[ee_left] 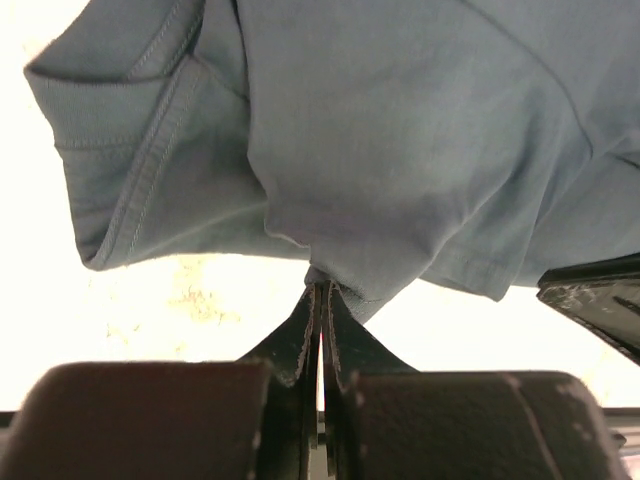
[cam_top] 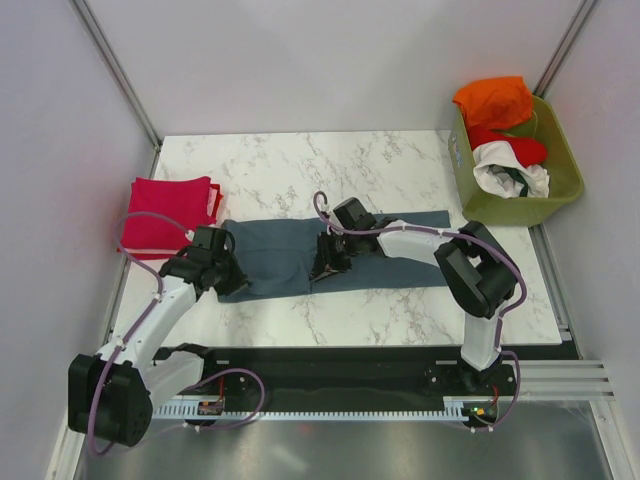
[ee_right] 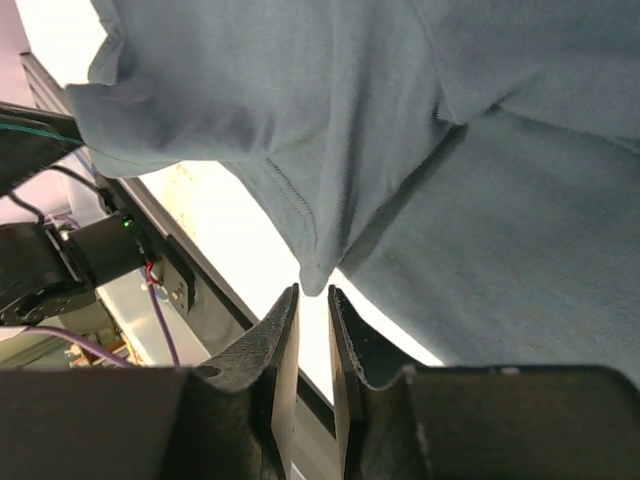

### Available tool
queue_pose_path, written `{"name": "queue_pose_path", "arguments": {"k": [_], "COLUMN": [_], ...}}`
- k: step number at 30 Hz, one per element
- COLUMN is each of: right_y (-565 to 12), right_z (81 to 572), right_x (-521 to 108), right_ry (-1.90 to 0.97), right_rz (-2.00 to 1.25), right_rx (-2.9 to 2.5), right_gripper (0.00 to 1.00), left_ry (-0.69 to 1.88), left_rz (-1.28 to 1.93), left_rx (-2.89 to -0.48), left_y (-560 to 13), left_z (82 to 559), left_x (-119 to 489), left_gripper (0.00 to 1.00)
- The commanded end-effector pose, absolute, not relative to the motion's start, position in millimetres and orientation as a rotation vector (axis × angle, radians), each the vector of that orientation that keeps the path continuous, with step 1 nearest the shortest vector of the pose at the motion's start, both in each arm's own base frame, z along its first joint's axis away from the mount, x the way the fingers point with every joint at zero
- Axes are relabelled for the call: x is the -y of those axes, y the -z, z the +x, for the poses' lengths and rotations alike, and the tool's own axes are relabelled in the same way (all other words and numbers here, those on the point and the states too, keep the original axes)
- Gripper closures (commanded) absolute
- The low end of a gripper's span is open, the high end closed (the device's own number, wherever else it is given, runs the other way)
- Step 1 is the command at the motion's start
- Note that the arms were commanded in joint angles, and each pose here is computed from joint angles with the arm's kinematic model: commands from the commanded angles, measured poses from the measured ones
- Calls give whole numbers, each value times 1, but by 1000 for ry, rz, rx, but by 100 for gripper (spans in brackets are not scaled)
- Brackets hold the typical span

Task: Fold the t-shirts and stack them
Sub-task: Fold the tshirt

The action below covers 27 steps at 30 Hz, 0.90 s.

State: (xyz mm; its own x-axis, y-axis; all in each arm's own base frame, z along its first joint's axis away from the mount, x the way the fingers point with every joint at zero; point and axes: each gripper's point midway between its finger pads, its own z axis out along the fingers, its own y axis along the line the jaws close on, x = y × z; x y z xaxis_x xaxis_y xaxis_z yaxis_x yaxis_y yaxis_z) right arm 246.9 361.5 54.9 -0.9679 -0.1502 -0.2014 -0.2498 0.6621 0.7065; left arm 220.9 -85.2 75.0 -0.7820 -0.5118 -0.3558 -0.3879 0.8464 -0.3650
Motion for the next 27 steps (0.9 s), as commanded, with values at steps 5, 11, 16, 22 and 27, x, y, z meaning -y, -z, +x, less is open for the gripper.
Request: {"name": "queue_pose_path", "arguments": {"k": [5, 11, 16, 22, 27], "right_y": [-69, -59, -49, -42, -37], "right_z": [247, 241, 236, 235, 236], "right_x": [-362, -371, -380, -383, -381], "right_ry": [-1204, -1202, -1211, -1204, -1176], "right_rz": [-388, -378, -379, -381, -377], "right_rx": [-2711, -2719, -2737, -2735, -2739], "right_gripper": [53, 55, 56, 58, 62], "left_ry": [428, 455, 445, 448, 441], "left_rz": [-691, -695, -699, -703, -703], "left_rx": [-2583, -2604, -2615, -2615, -2613], "left_y": [-89, -89, -84, -84, -83], "left_z": [210, 208, 205, 204, 204], "left_x": [91, 95, 94, 94, 94], "left_gripper": [98, 98, 98, 98, 98]}}
